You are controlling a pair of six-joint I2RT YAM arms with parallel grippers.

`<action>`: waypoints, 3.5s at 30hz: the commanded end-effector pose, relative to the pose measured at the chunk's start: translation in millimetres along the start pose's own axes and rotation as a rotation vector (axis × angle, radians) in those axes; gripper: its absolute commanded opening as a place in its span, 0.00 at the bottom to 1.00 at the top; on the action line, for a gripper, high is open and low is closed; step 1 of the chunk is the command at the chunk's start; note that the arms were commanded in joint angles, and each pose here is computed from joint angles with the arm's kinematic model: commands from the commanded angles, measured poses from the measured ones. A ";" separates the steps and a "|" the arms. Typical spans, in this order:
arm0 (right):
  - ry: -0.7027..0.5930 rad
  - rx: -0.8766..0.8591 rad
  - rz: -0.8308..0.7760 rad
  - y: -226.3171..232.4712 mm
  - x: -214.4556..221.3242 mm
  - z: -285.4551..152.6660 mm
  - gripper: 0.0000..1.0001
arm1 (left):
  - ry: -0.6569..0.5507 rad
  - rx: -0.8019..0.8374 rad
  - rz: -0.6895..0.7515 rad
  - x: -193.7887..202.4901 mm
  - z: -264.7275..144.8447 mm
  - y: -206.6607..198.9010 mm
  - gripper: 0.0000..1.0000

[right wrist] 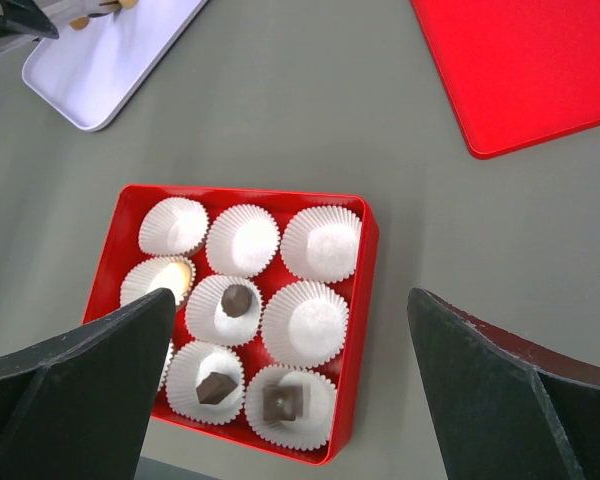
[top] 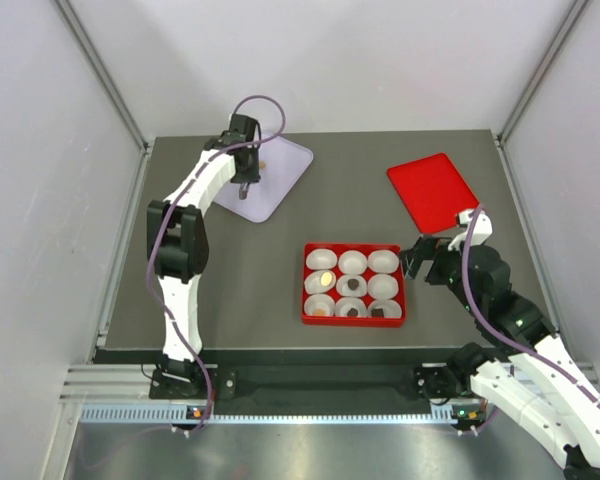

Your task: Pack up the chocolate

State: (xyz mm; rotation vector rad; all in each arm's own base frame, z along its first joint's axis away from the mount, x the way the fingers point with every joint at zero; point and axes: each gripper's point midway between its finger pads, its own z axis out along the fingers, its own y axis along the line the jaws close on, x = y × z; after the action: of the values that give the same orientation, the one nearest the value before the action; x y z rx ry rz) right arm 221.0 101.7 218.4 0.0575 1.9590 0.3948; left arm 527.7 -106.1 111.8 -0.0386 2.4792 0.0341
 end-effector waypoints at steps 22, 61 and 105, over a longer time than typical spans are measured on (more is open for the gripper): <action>-0.037 -0.004 0.045 -0.4 -13.4 -16.1 1.00 | -0.148 0.386 0.098 31.1 -183.2 -104.9 0.30; -0.064 0.079 0.055 -18.1 -18.3 -28.8 1.00 | 0.158 0.950 0.441 228.6 -297.7 -249.9 0.31; -0.059 0.086 0.050 -20.6 -13.7 -26.4 1.00 | 0.228 0.849 0.456 255.4 -249.9 -251.0 0.40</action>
State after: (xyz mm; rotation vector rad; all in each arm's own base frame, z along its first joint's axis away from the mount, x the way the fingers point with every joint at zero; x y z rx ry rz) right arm 205.5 77.9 227.0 0.1510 1.9414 0.3487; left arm 176.6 -359.6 136.6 0.9178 2.5425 -0.8164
